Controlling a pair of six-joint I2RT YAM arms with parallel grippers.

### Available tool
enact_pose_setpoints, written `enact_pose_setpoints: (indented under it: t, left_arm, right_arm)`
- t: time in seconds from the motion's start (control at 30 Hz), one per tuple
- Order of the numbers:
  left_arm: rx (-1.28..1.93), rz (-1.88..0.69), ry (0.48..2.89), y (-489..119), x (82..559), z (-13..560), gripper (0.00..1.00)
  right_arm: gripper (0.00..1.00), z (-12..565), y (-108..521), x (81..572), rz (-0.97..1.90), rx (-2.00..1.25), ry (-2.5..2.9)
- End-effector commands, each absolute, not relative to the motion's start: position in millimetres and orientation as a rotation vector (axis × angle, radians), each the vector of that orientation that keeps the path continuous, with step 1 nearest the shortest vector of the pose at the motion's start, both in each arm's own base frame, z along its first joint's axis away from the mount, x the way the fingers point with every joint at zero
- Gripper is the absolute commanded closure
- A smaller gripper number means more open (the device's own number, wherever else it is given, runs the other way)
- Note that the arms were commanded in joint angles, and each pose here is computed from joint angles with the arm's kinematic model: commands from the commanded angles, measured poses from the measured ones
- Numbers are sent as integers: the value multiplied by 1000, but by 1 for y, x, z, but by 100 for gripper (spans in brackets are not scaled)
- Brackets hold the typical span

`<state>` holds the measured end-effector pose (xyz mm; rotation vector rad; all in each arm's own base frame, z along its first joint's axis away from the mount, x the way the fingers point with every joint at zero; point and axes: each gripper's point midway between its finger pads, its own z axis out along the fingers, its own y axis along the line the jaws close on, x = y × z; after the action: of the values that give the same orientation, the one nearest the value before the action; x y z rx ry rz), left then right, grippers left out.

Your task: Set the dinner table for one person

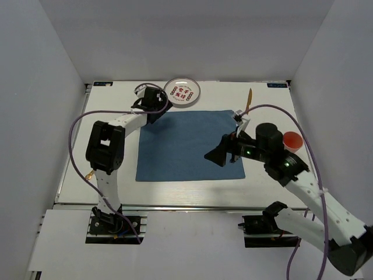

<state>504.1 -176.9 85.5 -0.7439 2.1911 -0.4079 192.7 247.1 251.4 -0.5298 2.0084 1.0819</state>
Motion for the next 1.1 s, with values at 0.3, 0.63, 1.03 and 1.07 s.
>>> enact_pose_setpoints:
  t: [0.3, 0.63, 1.03, 1.07]
  left_arm:
    - [-644, -644, 2072, -186, 616, 87, 15]
    - [-638, -707, 2105, -195, 652, 59, 56]
    - [-564, -964, 1938, -175, 606, 151, 100]
    - [-498, -997, 1830, -175, 597, 209, 100]
  right_arm:
    - [11, 259, 228, 121, 1245, -692, 1904]
    - [11, 251, 225, 117, 1263, -657, 1913]
    - [11, 224, 220, 121, 1241, -560, 1984]
    - [11, 223, 220, 122, 1236, -549, 1984]
